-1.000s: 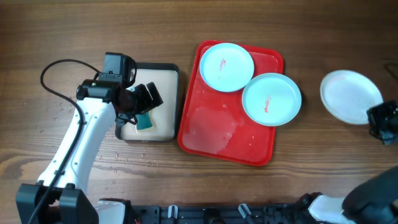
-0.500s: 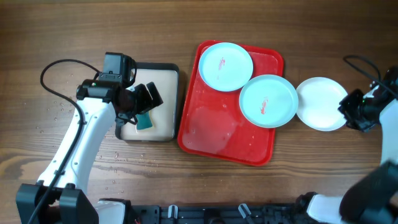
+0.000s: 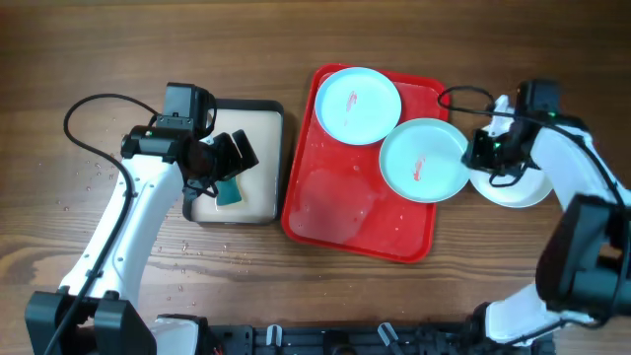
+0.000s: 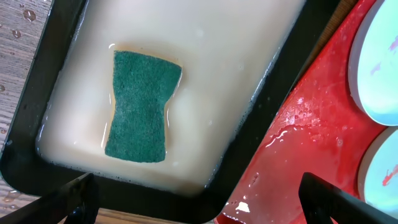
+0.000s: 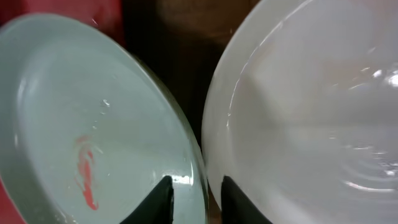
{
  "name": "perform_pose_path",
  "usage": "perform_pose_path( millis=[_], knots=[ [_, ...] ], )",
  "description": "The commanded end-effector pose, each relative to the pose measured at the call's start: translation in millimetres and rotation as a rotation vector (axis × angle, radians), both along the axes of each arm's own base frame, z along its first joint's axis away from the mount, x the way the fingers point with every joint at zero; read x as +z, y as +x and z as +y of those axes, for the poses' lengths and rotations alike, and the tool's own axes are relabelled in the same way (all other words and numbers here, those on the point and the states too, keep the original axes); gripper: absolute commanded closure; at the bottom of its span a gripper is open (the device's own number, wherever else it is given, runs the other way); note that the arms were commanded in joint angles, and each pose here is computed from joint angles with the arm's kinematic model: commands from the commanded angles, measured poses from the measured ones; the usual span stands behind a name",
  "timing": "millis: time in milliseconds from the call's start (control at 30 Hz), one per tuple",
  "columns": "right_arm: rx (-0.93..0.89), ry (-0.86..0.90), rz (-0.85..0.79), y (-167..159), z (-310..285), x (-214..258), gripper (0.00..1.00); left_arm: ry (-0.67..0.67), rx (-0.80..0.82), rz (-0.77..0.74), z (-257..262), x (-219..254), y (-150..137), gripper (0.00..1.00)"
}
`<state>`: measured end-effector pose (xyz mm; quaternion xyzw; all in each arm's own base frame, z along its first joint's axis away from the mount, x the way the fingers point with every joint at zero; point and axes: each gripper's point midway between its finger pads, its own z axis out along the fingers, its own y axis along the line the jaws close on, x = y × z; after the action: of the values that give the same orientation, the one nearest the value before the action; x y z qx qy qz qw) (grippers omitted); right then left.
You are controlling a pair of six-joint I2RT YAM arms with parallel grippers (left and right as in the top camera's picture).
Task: Clean dirty plates on tray and stack at the side
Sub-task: 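Grasp the rim of the lower light-blue plate with the right gripper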
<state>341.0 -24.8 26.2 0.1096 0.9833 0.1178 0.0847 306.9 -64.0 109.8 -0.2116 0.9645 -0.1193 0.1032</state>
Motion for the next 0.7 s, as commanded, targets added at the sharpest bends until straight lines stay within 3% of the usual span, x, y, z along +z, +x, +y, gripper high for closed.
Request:
perform_pose_path(
  millis=[0,33,200,300,367,500,667],
  knots=[
    [0.005,0.055,0.054,-9,11,-13,0.9,-0.013,-0.001,-0.025,0,8,4,0.0],
    [-0.013,0.061,0.066,-10,11,-9,0.96,-0.013,-0.001,-0.025,0,8,4,0.0],
    [-0.006,0.049,-0.009,-22,20,61,0.96,-0.013,-0.001,-0.025,0,8,4,0.0],
    [0.101,0.046,-0.048,-41,57,91,0.96,-0.013,-0.001,-0.025,0,8,4,0.0],
    [0.193,0.047,0.001,-57,97,80,0.96,-0.013,-0.001,-0.025,0,8,4,0.0],
    [0.185,-0.049,0.063,-78,133,27,0.96,-0.013,-0.001,-0.025,0,8,4,0.0],
    [0.348,-0.053,-0.015,-71,158,15,0.96,-0.013,-0.001,-0.025,0,8,4,0.0]
  ],
)
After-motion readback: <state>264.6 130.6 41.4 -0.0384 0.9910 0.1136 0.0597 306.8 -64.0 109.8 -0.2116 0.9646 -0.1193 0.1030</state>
